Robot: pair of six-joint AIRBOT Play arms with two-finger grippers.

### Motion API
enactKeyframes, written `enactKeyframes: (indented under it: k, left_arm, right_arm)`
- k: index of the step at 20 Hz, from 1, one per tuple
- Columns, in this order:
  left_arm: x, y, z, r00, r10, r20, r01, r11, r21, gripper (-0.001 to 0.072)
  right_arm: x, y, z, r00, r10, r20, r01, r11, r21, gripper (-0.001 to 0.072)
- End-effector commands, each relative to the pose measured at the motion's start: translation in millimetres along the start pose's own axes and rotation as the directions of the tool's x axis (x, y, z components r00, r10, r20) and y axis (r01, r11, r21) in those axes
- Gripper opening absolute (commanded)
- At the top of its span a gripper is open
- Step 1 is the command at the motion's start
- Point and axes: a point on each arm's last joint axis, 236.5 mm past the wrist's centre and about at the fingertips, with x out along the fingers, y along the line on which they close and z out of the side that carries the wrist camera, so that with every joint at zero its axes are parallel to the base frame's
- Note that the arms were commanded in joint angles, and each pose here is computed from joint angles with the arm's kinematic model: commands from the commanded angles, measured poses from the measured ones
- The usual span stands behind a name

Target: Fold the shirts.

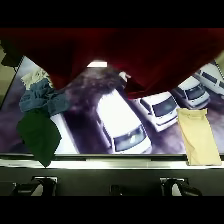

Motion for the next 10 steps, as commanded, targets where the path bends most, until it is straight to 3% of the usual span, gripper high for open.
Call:
enactKeyframes:
  k: [1,4,7,9,10]
  left_arm:
    - [-38.4,-8.2,36.1,0.995,0.018,0.103,-0.019,1.0,0.007,0.0019]
    - [-30.2,-4.8,27.6,0.997,0.022,0.07,-0.023,1.0,0.005,0.002]
    - [-1.7,10.1,-21.4,0.992,0.047,-0.118,-0.045,0.999,0.017,0.002]
    - [28.2,33.0,-89.6,0.932,0.081,-0.353,-0.075,0.997,0.031,0.0021]
    - [44.7,44.4,-128.8,0.883,0.085,-0.461,-0.073,0.996,0.044,0.0021]
  right_arm:
    - [-56.8,-13.0,25.2,0.994,-0.085,0.072,0.085,0.996,0.013,0.0051]
    - [-42.0,-6.3,6.7,0.999,-0.047,-0.003,0.047,0.999,0.01,0.0051]
    - [-5.6,9.9,-36.3,0.985,0.046,-0.166,-0.043,0.999,0.025,0.005]
    - [33.6,35.5,-97.3,0.909,0.179,-0.375,-0.173,0.984,0.05,0.005]
    - [54.7,54.6,-138.4,0.824,0.27,-0.498,-0.26,0.961,0.09,0.005]
